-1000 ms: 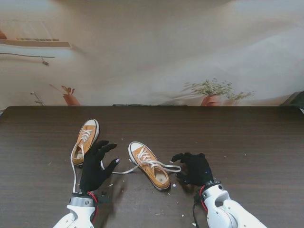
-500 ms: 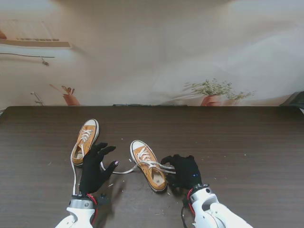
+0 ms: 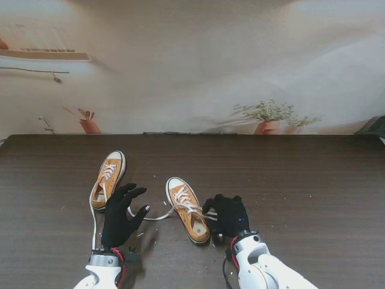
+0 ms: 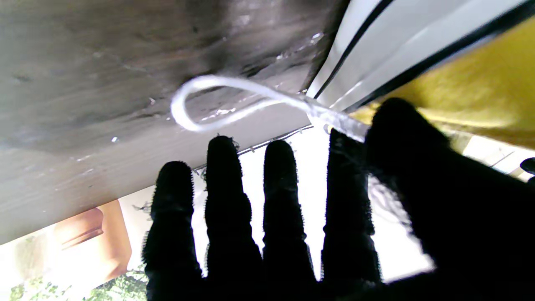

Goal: Tie the shoelaces into a bow on the shoes

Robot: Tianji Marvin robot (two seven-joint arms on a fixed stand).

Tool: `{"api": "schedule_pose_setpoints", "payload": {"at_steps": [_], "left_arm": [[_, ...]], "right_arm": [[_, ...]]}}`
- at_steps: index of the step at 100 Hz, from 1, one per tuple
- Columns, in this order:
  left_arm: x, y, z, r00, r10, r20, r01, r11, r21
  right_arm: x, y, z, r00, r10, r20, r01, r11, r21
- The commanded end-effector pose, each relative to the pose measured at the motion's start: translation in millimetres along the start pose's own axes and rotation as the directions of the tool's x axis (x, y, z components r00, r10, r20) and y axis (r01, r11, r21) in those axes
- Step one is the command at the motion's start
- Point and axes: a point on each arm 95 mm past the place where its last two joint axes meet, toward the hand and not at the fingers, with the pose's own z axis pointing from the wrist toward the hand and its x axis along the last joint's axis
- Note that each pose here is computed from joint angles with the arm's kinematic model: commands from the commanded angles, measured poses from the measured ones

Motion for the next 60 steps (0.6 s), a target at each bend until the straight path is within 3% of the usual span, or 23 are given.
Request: {"api": "schedule_pose_setpoints", "payload": {"at_steps": [1,32,60], "left_arm": [[3.1,2.2,-0.5,1.000,-0.010,-0.006,0.010,1.000,-0.012],[3.8,5.6,-0.6,1.000,-0.018,-0.013,0.018,0.999,-0.026],[4.2,5.1,-0.7,1.000,-0.026,-0.016,0.026,0.999,-0.020]], "right_arm": [[1.8,-4.0,1.1,1.000,0.008,0.007,-0.008,1.000,0.020],[9.3,-3.8,1.5,0.996,0.080,0.029,-0.081,0.997,0.006],[21.9,16.9,-3.2,0.974,0.227,0.014,-0.226,0.973,-0.053]]}}
